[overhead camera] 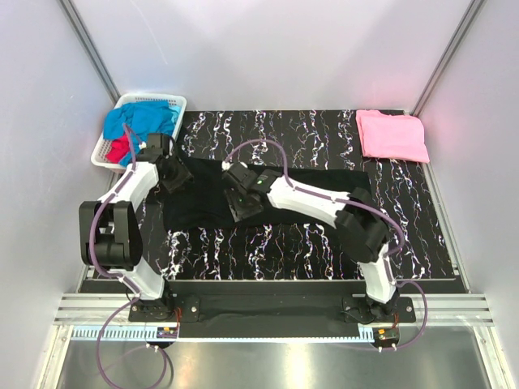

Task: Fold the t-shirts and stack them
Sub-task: Fold the tshirt

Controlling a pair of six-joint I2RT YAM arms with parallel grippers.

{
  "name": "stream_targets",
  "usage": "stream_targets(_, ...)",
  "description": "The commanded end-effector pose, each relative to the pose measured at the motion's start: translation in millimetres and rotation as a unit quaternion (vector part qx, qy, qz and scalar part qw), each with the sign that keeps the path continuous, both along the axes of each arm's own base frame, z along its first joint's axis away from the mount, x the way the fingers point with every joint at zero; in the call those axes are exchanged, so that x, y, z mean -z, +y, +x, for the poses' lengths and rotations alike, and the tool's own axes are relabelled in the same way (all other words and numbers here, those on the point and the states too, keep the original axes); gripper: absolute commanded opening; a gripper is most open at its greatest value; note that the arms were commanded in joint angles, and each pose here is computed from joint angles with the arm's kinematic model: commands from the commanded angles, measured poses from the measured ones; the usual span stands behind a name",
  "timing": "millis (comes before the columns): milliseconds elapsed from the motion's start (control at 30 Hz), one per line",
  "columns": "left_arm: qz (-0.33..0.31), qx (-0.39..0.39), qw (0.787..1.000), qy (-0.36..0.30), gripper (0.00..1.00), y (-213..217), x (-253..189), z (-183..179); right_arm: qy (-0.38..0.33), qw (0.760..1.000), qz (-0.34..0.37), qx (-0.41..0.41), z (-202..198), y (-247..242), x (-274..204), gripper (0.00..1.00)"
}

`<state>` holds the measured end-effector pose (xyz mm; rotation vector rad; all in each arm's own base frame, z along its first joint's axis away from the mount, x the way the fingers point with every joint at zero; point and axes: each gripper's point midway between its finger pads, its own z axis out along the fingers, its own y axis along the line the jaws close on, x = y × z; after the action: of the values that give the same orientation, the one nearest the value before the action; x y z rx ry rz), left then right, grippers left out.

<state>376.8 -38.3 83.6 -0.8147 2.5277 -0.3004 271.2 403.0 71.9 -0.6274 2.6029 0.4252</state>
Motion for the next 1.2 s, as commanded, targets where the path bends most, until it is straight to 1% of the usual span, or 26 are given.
stream_targets(0,-0.014,0.030,0.997,-0.066,0.47,-12,-35,20,-0.082,0.996,-0.012,0.038,16,-22,-56,0.52)
stream_targets(67,-0.020,0.032,0.997,-0.062,0.47,-15,-32,17,-0.095,0.994,-0.020,0.042,18,-30,-66,0.53)
stream_targets(133,-0.033,0.040,0.997,-0.058,0.47,-22,-31,16,-0.114,0.990,-0.047,0.062,24,-44,-70,0.56)
stream_targets(200,-0.038,0.057,0.996,-0.057,0.46,-29,-29,15,-0.130,0.983,-0.073,0.105,37,-64,-71,0.59)
stream_targets(233,-0.045,0.072,0.995,-0.057,0.47,-37,-29,13,-0.121,0.981,-0.086,0.121,40,-78,-65,0.59)
stream_targets(267,-0.047,0.082,0.994,-0.056,0.46,-42,-29,13,-0.110,0.976,-0.089,0.163,57,-100,-63,0.59)
stream_targets(300,-0.050,0.102,0.992,-0.058,0.46,-49,-29,11,-0.080,0.975,-0.073,0.195,62,-113,-57,0.59)
stream_targets(367,-0.052,0.132,0.988,-0.056,0.46,-65,-29,7,-0.043,0.969,-0.054,0.237,70,-143,-40,0.58)
stream_targets(400,-0.048,0.158,0.985,-0.050,0.47,-83,-25,-2,-0.015,0.955,-0.025,0.296,90,-196,-27,0.58)
stream_targets(467,-0.049,0.163,0.984,-0.043,0.47,-91,-21,-7,-0.006,0.950,-0.024,0.311,94,-213,-23,0.58)
stream_targets(500,-0.053,0.171,0.983,-0.035,0.47,-102,-17,-11,-0.009,0.946,-0.033,0.324,99,-229,-20,0.58)
stream_targets(633,-0.050,0.187,0.981,-0.017,0.47,-123,-5,-20,0.000,0.939,-0.049,0.340,103,-247,-9,0.58)
stream_targets(733,-0.045,0.211,0.976,-0.003,0.47,-146,4,-31,0.013,0.929,-0.051,0.367,105,-265,-1,0.57)
stream_targets(833,-0.044,0.221,0.974,0.006,0.47,-155,11,-32,0.024,0.915,-0.053,0.398,109,-290,6,0.57)
stream_targets(867,-0.045,0.222,0.974,0.010,0.47,-157,15,-30,0.029,0.907,-0.050,0.417,112,-306,9,0.56)
stream_targets(1000,-0.033,0.218,0.975,0.015,0.47,-161,21,-23,0.050,0.897,-0.011,0.439,115,-324,16,0.56)
stream_targets(1167,0.000,0.187,0.982,0.033,0.45,-151,32,-15,0.049,0.903,-0.010,0.426,118,-325,16,0.55)
